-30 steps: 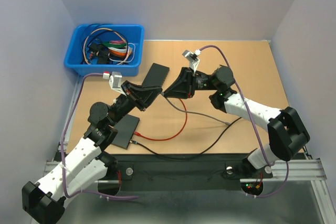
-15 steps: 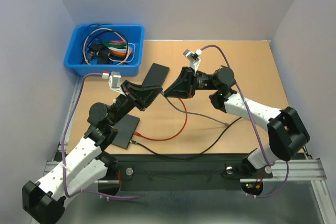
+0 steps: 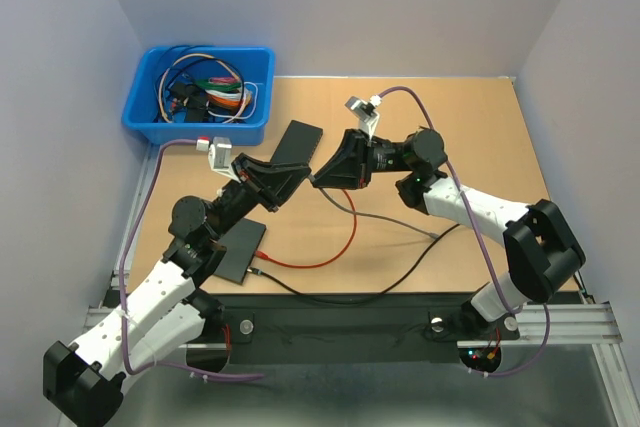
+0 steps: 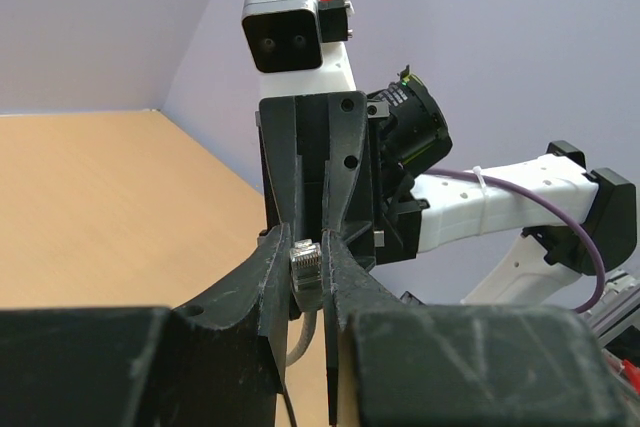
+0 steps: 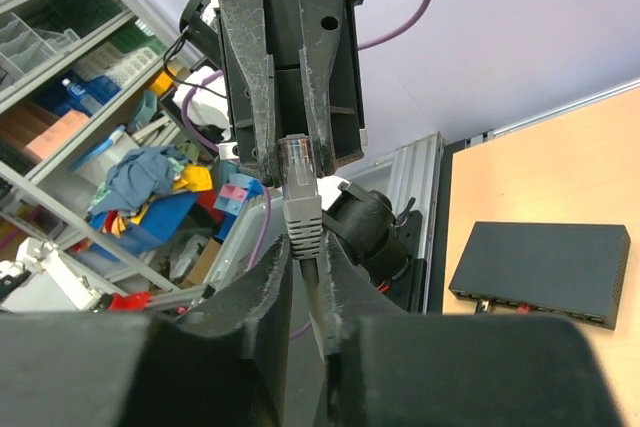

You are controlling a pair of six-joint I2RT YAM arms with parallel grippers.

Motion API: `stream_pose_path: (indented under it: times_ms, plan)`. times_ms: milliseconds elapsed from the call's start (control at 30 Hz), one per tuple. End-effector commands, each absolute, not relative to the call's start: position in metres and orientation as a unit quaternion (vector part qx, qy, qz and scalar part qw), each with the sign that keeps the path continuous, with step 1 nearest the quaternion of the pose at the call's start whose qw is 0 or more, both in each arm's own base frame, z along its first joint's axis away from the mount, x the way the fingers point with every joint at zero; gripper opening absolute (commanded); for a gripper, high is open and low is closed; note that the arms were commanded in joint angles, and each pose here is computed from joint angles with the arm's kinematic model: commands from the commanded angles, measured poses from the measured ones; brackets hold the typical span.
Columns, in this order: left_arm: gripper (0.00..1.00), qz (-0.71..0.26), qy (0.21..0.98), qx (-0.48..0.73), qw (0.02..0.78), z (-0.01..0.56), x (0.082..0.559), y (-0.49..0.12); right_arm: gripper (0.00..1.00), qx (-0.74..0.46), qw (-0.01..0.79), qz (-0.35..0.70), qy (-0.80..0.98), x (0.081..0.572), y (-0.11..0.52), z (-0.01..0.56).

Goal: Insert the plug into the switch port

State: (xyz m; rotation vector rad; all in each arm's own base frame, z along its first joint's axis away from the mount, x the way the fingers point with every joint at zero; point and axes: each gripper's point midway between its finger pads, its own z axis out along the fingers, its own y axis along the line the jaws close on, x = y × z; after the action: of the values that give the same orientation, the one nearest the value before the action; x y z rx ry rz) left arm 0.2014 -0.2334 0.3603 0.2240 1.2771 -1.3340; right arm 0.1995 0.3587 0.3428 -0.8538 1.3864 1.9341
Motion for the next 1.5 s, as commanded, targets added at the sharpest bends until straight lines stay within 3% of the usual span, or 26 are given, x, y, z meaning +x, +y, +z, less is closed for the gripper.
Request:
stream_pose_path:
  times_ms: [0, 167, 267, 300, 400, 567, 667, 867, 967, 1467]
  plan:
    - [0.0, -0.595, 0.509, 0.113, 0.612, 0.38, 0.188, -0.233, 0.14, -0.339, 0.31, 0.732, 0.504, 0.191, 0.358, 0.345]
    - [0.0, -0.591, 0.52, 0.111, 0.607, 0.373, 0.191, -0.234, 0.04, -0.334, 0.313, 0.732, 0.505, 0.193, 0.358, 0.345]
    - [0.16, -0.58, 0.534, 0.111, 0.605, 0.367, 0.195, -0.235, 0.0, -0.328, 0.317, 0.73, 0.509, 0.195, 0.356, 0.343]
    - [0.32, -0.571, 0.544, 0.112, 0.604, 0.362, 0.197, -0.235, 0.01, -0.325, 0.321, 0.728, 0.511, 0.199, 0.355, 0.342]
    - [0.54, -0.55, 0.569, 0.102, 0.603, 0.352, 0.204, -0.232, 0.01, -0.309, 0.328, 0.719, 0.529, 0.212, 0.343, 0.33]
    - [0.71, -0.492, 0.608, 0.07, 0.619, 0.333, 0.221, -0.217, 0.01, -0.257, 0.349, 0.693, 0.576, 0.247, 0.31, 0.302]
    - [0.72, -0.441, 0.662, 0.035, 0.605, 0.302, 0.243, -0.211, 0.0, -0.212, 0.365, 0.659, 0.623, 0.276, 0.29, 0.275]
    - [0.72, -0.321, 0.783, -0.04, 0.531, 0.215, 0.304, -0.195, 0.01, -0.129, 0.446, 0.392, 0.794, 0.362, 0.25, 0.198]
    - [0.7, -0.297, 0.815, -0.05, 0.496, 0.179, 0.335, -0.195, 0.01, -0.09, 0.446, 0.307, 0.836, 0.381, 0.227, 0.169]
    - [0.7, -0.183, 0.863, -0.059, 0.467, 0.126, 0.495, -0.188, 0.0, -0.084, 0.409, 0.291, 0.861, 0.381, 0.225, 0.13]
